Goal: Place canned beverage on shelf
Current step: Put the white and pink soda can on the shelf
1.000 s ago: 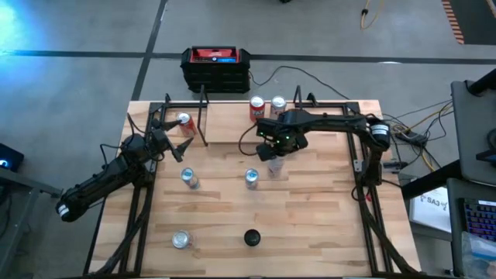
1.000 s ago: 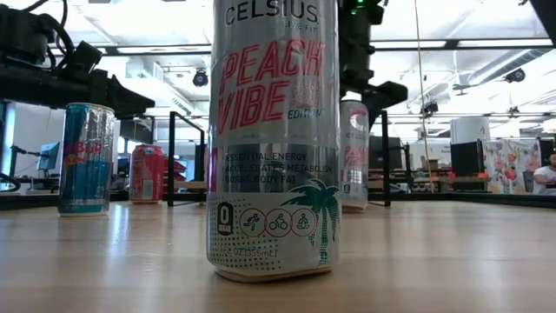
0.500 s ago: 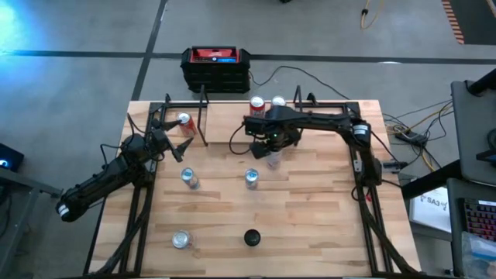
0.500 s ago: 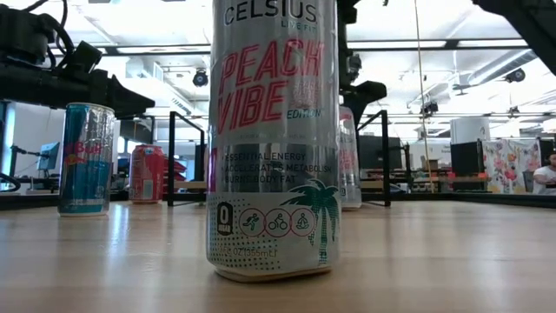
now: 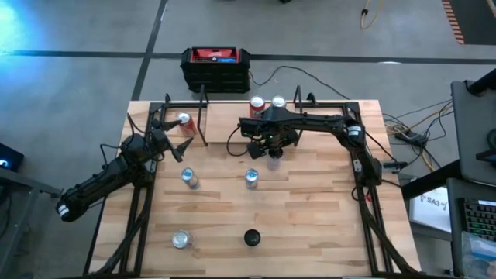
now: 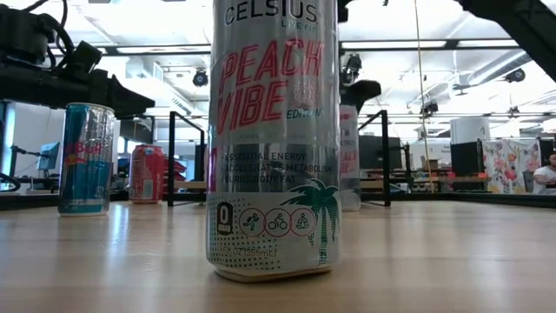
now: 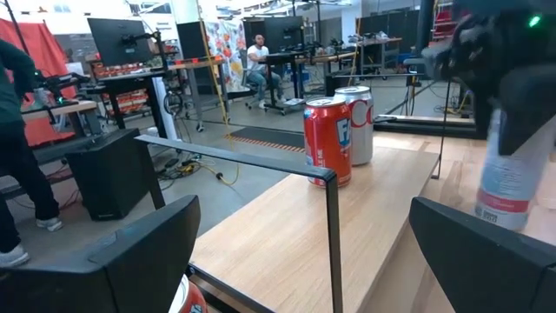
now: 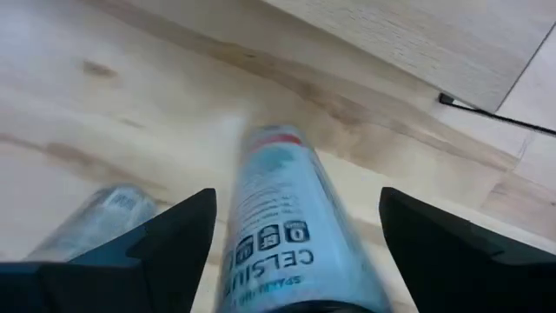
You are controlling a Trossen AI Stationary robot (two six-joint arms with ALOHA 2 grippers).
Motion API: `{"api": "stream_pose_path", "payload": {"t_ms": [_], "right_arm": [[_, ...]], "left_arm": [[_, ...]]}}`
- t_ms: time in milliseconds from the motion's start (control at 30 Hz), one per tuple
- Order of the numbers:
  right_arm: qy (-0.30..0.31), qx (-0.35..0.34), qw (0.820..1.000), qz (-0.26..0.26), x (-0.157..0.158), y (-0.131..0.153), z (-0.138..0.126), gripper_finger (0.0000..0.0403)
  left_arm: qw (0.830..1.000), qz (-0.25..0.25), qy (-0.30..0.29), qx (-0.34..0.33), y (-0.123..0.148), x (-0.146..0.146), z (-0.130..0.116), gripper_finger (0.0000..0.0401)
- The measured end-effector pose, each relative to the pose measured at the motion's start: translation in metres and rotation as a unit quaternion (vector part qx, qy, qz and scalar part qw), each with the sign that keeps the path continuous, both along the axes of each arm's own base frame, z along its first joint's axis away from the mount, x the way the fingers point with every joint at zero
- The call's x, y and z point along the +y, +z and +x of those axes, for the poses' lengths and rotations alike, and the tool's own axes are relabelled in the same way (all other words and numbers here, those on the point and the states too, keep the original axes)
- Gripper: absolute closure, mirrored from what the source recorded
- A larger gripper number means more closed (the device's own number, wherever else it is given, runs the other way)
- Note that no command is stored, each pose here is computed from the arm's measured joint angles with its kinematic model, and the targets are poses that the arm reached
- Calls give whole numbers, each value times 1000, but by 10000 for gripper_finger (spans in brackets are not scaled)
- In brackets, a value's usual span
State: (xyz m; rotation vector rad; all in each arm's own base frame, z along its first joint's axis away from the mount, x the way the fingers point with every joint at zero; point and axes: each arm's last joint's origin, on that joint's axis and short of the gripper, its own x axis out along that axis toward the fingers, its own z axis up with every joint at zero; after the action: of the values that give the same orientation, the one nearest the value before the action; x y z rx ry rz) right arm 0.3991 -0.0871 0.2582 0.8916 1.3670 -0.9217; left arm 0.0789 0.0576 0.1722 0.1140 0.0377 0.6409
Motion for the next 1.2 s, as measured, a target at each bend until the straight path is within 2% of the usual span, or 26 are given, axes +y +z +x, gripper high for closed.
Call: {"api": "stream_pose_path", "payload": {"t_ms": [367,600,867,1033,1200], "right_arm": [[13,4,1000,-5,7,0,1,109],[5,-5,1000,-19,19,20,-9,85],[-53,-6,997,-61,69,39,-19,40],[-85,-19,992,-94,111,40,-21,33],[-131,-46,975,-171,157,26,-27,33]], "left_arm": [[1000,0,0,0,0,0,0,3],[1000,0,0,0,0,0,0,3],[1000,0,0,0,0,0,0,3],[1000,0,0,0,0,0,0,3],[1000,0,0,0,0,0,0,3]]}}
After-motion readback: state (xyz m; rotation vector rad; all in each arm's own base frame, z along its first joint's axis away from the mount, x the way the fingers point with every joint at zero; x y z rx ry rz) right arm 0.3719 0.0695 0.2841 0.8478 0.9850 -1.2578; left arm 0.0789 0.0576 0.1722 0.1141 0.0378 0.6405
